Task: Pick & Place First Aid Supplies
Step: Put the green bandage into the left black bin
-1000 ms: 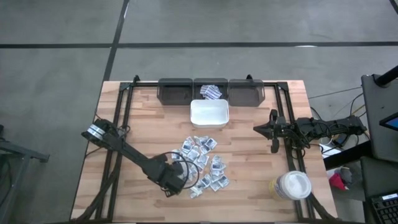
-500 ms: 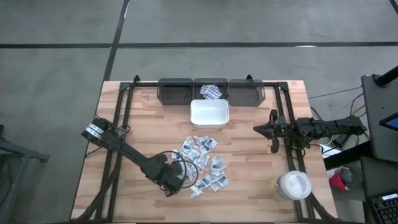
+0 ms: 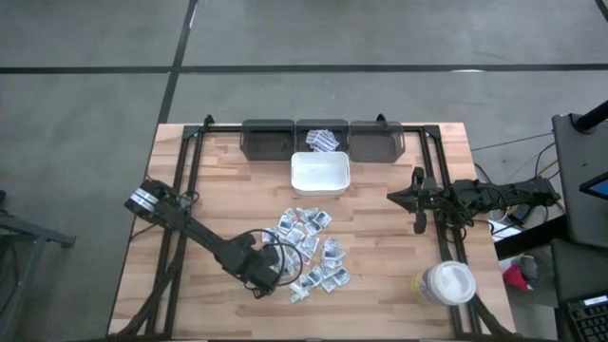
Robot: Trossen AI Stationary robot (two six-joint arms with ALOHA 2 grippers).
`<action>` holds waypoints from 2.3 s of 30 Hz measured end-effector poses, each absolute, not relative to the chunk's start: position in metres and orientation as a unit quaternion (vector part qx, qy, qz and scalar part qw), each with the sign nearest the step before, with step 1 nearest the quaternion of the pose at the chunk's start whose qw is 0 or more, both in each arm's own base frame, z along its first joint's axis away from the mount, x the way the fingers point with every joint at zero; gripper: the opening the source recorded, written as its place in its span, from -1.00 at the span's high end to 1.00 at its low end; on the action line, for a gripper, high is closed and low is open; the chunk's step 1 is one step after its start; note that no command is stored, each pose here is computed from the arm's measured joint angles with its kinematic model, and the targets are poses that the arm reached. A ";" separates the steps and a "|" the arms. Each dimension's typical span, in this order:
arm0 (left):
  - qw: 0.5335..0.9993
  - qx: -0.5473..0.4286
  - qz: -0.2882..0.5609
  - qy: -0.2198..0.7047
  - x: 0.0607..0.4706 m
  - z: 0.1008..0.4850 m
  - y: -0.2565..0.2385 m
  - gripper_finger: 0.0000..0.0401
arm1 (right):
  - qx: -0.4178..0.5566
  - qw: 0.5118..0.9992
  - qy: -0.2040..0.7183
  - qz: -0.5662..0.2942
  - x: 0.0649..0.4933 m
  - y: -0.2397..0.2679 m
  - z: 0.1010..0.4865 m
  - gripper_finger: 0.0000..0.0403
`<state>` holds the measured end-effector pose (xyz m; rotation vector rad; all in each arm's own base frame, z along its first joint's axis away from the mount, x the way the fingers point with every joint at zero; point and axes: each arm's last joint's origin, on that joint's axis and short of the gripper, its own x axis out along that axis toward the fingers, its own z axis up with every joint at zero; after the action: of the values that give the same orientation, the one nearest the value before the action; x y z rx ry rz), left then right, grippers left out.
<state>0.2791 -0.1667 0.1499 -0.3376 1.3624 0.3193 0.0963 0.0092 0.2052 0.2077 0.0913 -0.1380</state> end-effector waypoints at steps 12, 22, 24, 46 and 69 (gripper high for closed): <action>0.743 -0.132 0.107 0.648 0.281 0.158 -0.171 1.00 | 0.104 0.991 0.045 -0.069 0.096 0.009 0.205 0.91; 0.735 -0.153 0.023 0.660 0.282 0.183 -0.181 1.00 | 0.104 0.991 0.046 -0.069 0.096 0.009 0.205 0.91; 0.745 -0.161 0.011 0.647 0.284 0.194 -0.183 1.00 | 0.103 0.991 0.046 -0.069 0.096 0.009 0.205 0.91; 0.910 -0.021 0.219 0.353 0.352 0.295 -0.086 1.00 | 0.098 0.992 0.046 -0.069 0.096 0.009 0.205 0.91; 0.740 0.131 0.299 0.588 0.308 0.276 0.152 1.00 | 0.098 0.992 0.046 -0.070 0.096 0.009 0.205 0.91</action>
<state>0.3081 0.1517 0.2764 0.2872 1.2905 0.6556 0.0963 0.0090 0.2052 0.1964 0.0919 -0.1413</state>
